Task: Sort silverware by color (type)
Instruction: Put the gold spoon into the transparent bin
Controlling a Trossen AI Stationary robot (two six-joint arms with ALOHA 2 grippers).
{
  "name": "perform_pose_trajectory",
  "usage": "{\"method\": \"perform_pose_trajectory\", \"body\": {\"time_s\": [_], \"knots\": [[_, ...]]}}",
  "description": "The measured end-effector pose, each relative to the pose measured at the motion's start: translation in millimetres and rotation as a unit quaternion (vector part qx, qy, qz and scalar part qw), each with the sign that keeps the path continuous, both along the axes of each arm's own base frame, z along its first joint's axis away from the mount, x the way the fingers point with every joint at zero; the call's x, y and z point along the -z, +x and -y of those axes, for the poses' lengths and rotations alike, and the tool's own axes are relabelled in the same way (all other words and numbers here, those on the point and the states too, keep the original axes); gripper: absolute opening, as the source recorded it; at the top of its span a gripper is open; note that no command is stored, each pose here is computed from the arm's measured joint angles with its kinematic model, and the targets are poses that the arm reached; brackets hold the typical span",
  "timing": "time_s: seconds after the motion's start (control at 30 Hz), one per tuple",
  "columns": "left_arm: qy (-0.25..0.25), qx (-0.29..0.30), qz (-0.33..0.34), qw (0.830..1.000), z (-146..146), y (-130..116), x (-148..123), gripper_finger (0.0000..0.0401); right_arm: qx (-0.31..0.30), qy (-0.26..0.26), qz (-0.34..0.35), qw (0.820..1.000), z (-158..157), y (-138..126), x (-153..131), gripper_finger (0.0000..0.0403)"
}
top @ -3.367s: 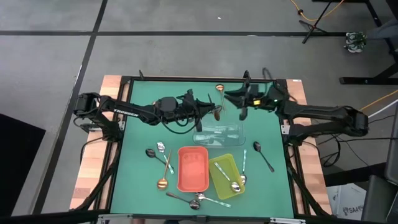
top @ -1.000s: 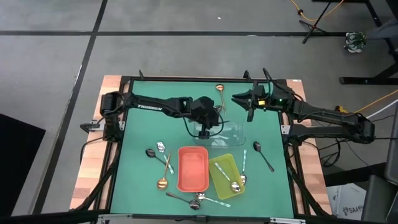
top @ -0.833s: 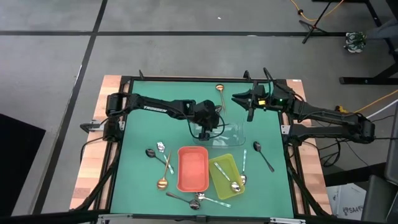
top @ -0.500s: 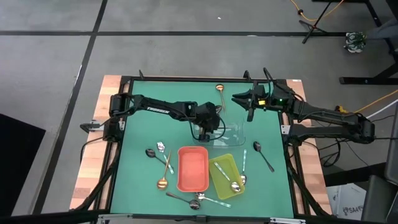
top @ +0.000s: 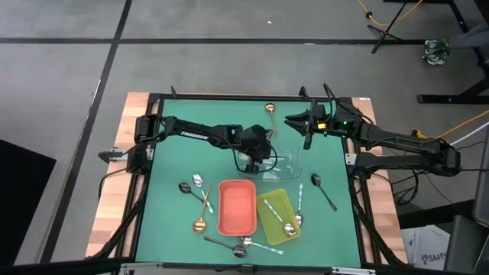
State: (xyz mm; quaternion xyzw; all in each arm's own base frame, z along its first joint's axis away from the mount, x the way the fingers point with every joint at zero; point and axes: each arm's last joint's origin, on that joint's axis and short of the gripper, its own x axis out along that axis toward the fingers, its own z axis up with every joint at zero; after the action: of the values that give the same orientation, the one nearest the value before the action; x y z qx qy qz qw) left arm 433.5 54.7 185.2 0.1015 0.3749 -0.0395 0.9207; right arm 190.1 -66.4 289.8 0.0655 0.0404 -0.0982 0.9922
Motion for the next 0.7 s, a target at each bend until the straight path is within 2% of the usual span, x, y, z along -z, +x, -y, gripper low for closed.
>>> {"method": "perform_pose_trajectory", "body": {"time_s": [0.57,0.7], "knots": [[0.003,0.007,0.004,1.0,0.5,0.5,-0.3,0.0039,0.0,0.0,0.0,1.0,0.0,0.0,0.0,0.0069],[0.003,0.007,0.004,1.0,0.4,0.5,-0.4,0.0055,0.0,0.0,0.0,1.0,0.0,0.0,0.0,0.0069]]}}
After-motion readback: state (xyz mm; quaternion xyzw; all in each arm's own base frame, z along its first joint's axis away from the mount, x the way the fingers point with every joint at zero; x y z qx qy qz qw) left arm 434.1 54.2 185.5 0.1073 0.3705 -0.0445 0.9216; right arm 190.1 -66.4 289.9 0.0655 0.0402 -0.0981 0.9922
